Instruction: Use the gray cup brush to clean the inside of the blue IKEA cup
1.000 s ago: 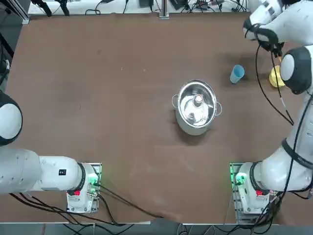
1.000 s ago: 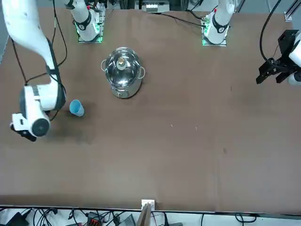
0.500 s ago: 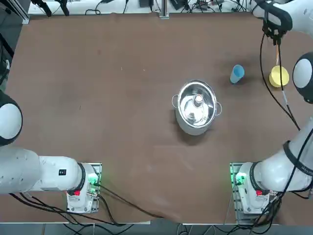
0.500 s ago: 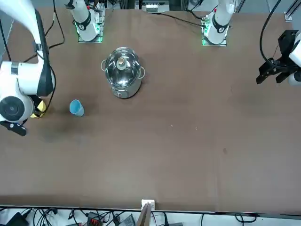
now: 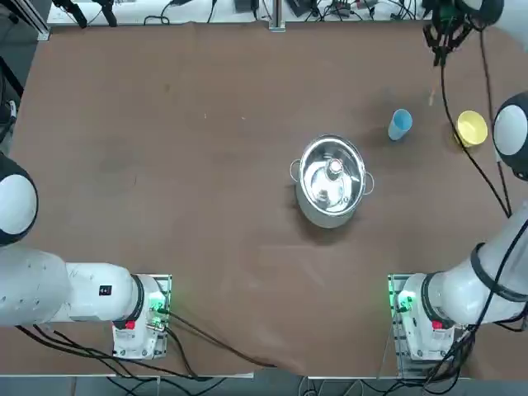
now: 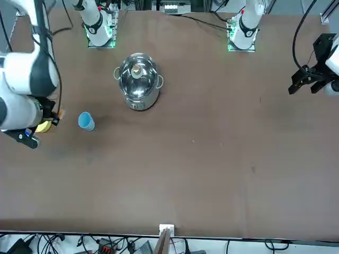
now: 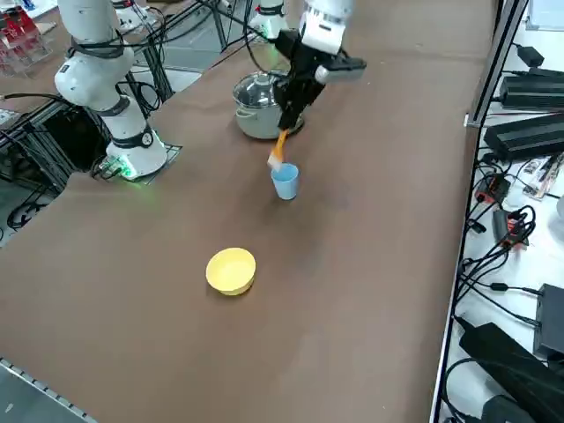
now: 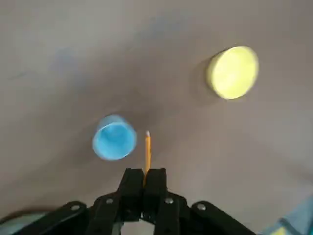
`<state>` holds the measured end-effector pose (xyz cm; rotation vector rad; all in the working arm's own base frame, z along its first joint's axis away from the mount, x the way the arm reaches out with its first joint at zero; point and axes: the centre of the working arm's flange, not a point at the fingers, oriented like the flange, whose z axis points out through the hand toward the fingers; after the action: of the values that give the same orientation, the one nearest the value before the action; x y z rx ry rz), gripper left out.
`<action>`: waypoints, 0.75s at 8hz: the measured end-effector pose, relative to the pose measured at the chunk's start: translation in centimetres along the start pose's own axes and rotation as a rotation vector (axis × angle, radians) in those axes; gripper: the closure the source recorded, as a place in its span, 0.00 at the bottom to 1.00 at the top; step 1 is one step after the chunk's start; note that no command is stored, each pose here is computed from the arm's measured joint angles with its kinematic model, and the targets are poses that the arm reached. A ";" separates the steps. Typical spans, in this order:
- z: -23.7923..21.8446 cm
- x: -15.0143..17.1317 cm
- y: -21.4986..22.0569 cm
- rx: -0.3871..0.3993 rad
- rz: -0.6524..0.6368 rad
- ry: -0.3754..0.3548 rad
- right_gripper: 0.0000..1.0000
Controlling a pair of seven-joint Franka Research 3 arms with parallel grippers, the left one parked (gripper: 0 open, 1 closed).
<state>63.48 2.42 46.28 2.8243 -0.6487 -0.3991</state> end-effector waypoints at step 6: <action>5.4 -3.4 -4.8 0.117 -0.100 0.073 0.97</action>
<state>60.75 7.43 40.61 2.9753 -0.5337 -0.2824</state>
